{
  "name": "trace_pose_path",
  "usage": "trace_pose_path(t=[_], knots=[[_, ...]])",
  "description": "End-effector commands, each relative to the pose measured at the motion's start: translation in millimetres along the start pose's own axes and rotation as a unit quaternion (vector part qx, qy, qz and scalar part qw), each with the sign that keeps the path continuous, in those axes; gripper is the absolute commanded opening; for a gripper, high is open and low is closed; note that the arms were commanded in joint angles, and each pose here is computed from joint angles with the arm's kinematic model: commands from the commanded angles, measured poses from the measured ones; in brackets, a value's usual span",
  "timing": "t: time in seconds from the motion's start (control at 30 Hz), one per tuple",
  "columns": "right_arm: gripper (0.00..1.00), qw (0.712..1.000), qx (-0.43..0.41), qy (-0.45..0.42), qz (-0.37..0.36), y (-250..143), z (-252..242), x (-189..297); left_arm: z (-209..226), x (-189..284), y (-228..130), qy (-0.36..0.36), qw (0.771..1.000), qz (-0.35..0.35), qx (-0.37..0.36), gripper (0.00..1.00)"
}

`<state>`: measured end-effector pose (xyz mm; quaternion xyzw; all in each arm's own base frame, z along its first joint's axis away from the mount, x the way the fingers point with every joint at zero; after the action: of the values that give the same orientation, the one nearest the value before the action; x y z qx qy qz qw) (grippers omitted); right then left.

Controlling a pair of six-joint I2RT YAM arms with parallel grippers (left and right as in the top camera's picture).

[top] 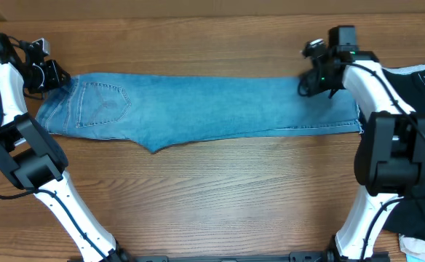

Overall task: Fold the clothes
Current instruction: 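Grasp the jeans waistband with the left gripper and the hems with the right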

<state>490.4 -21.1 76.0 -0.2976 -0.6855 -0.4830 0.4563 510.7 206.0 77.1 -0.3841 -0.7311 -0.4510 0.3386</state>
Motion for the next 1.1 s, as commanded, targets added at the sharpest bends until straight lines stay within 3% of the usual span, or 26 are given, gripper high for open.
trace_pose_path(t=[0.0, 0.13, 0.37, 0.47, 0.53, 0.6, 0.63, 0.67, 0.83, 0.87, 0.9, 0.93, 0.97, 1.03, 1.07], knots=[[0.66, 0.988, -0.152, -0.016, -0.028, 1.4, -30.5, 6.4, -5.8, 1.1, 2.3, -0.013, 1.0, -0.002, 0.004, 0.25], [0.64, 0.971, -0.238, -0.01, -0.026, -0.6, -30.8, -4.6, -4.9, 1.0, 2.1, -0.009, 1.0, -0.001, 0.004, 0.25], [0.59, 0.963, -0.268, 0.005, 0.015, -21.2, -21.5, -46.8, -4.9, 1.0, 1.6, -0.009, 1.0, 0.0, 0.005, 0.25], [0.22, 0.964, -0.267, 0.004, 0.008, -18.4, -22.9, -46.9, -5.0, 1.0, 1.6, -0.01, 1.0, 0.0, 0.005, 0.21], [0.04, 0.964, -0.267, 0.003, 0.004, -16.6, -23.8, -46.7, -5.0, 1.0, 1.7, -0.01, 1.0, 0.0, 0.005, 0.17], [0.04, 0.964, -0.266, 0.002, 0.001, -15.5, -24.3, -46.5, -5.0, 1.0, 1.6, -0.01, 1.0, 0.0, 0.005, 0.17], [0.66, 0.964, -0.266, 0.001, -0.001, -14.7, -24.8, -46.5, -5.0, 1.0, 1.6, -0.01, 1.0, 0.0, 0.006, 0.17], [1.0, 0.964, -0.266, 0.001, -0.003, -14.2, -25.1, -46.5, -5.0, 1.0, 1.6, -0.01, 1.0, 0.0, 0.006, 0.18], [1.0, 0.961, -0.277, -0.001, -0.004, -13.9, -25.8, -47.9, -5.0, 1.0, 1.7, -0.01, 1.0, 0.0, 0.006, 0.22], [0.98, 0.96, -0.278, 0.0, -0.004, -13.8, -25.8, -47.9, -4.9, 1.0, 1.7, -0.009, 1.0, 0.0, 0.006, 0.22], [0.89, 0.96, -0.279, 0.0, -0.004, -14.1, -25.7, -48.2, -4.9, 1.0, 1.6, -0.009, 1.0, 0.0, 0.006, 0.22], [0.67, 0.96, -0.279, 0.0, -0.003, -14.4, -25.6, -48.2, -4.9, 1.0, 1.5, -0.009, 1.0, 0.0, 0.006, 0.22], [0.54, 0.96, -0.279, 0.0, -0.001, -15.1, -25.2, -48.2, -4.9, 1.0, 1.5, -0.009, 1.0, 0.0, 0.006, 0.22], [0.51, 0.96, -0.279, 0.001, 0.004, -17.2, -24.1, -48.2, -4.7, 1.1, 1.6, -0.009, 1.0, 0.0, 0.006, 0.22], [0.41, 0.96, -0.279, 0.001, 0.005, -17.7, -23.9, -48.2, -4.9, 1.0, 1.6, -0.009, 1.0, 0.0, 0.006, 0.22]])
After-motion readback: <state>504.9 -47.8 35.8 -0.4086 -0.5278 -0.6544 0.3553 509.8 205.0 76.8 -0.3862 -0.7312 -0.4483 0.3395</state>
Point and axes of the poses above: each gripper's point midway between its finger pads, its own x axis back along the fingers, its own z axis along the line the jaws close on, y = z × x, the point moved 3 cm from there along x, back along the fingers, and after that the axes turned 2 degrees about x, right-handed, at the moved point
